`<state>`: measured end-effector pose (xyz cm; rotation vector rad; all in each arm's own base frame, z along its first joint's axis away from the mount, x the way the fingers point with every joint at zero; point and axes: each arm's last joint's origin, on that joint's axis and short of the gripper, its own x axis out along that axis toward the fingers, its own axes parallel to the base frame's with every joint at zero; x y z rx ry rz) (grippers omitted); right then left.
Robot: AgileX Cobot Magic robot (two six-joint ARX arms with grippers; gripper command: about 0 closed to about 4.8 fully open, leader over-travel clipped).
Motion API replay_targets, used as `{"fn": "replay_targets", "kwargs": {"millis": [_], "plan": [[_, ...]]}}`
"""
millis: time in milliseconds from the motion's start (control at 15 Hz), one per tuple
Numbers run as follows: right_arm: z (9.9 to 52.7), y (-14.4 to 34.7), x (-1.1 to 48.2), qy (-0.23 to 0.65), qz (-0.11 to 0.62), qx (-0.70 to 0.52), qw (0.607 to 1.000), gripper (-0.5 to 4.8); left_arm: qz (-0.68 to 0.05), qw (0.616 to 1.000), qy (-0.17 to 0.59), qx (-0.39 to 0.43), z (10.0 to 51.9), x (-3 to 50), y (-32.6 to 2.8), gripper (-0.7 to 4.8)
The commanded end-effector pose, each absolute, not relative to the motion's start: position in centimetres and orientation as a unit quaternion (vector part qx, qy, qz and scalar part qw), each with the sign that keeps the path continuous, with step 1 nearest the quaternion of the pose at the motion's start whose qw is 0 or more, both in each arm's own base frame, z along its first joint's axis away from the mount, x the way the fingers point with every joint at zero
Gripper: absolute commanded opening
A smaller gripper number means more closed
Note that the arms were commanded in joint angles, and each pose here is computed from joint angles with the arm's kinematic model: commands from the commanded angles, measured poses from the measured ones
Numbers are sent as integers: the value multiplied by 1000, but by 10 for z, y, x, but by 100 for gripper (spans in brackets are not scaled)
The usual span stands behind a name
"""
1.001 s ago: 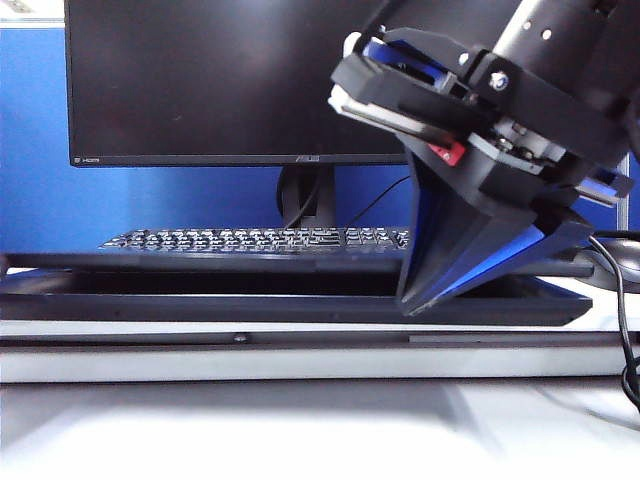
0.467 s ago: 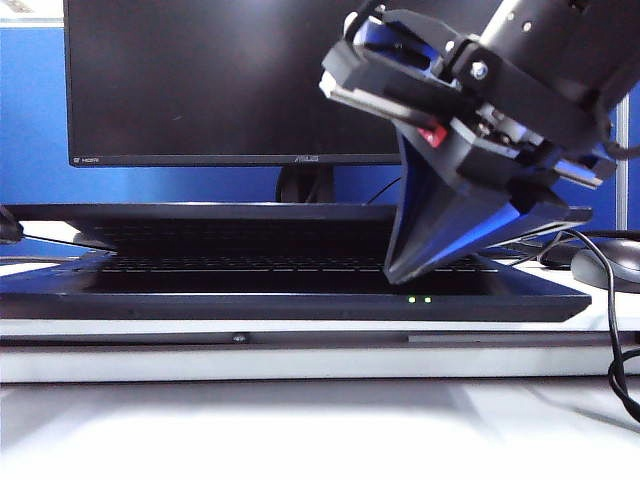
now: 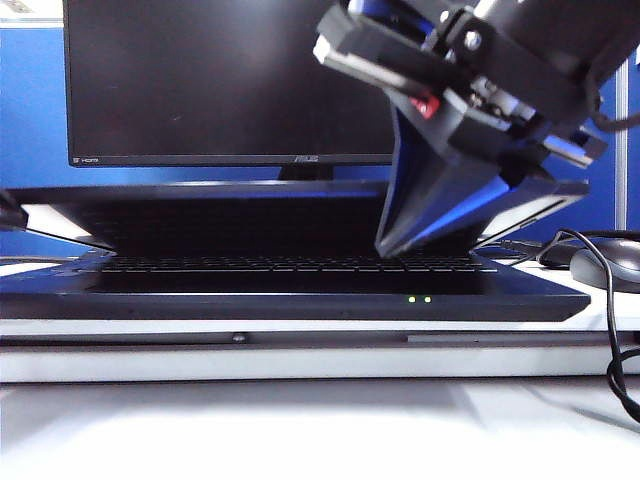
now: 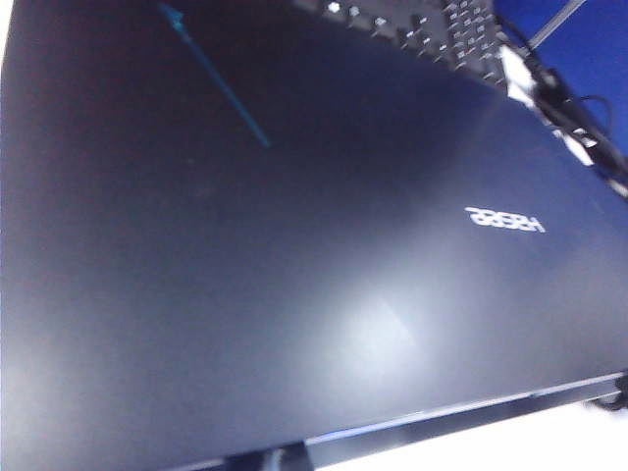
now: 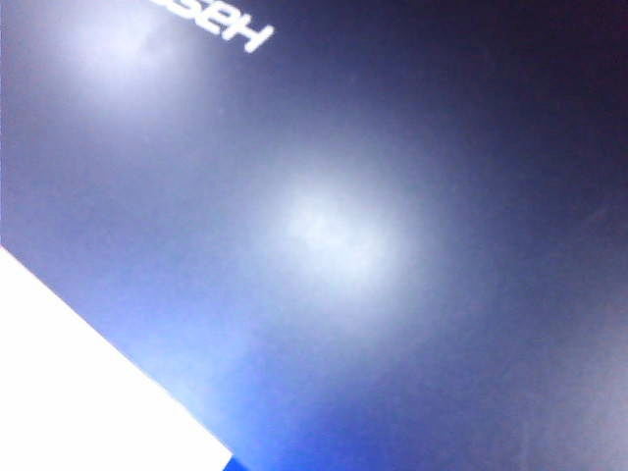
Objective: Open the lid of the black laptop.
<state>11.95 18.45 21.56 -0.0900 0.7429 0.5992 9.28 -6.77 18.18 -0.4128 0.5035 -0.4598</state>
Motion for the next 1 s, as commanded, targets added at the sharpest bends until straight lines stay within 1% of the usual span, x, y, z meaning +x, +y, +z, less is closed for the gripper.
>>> {"fn": "replay_targets", "kwargs": {"millis": [67,534,801,1001], "plan": [[236,186,126,289,266,-14,919,-4,-239,923,217,-210,191,94,-69,-5],[252,185,126,258,278,-11,925,-5,-259,928,176,-201,208,95,-69,-5],[262,178,124,232,269,0,935,-4,-261,929,168,-204,212,95,-70,-5],[271,169,124,211,265,9,941,-4,-266,929,146,-210,220,95,-70,-5]]}}
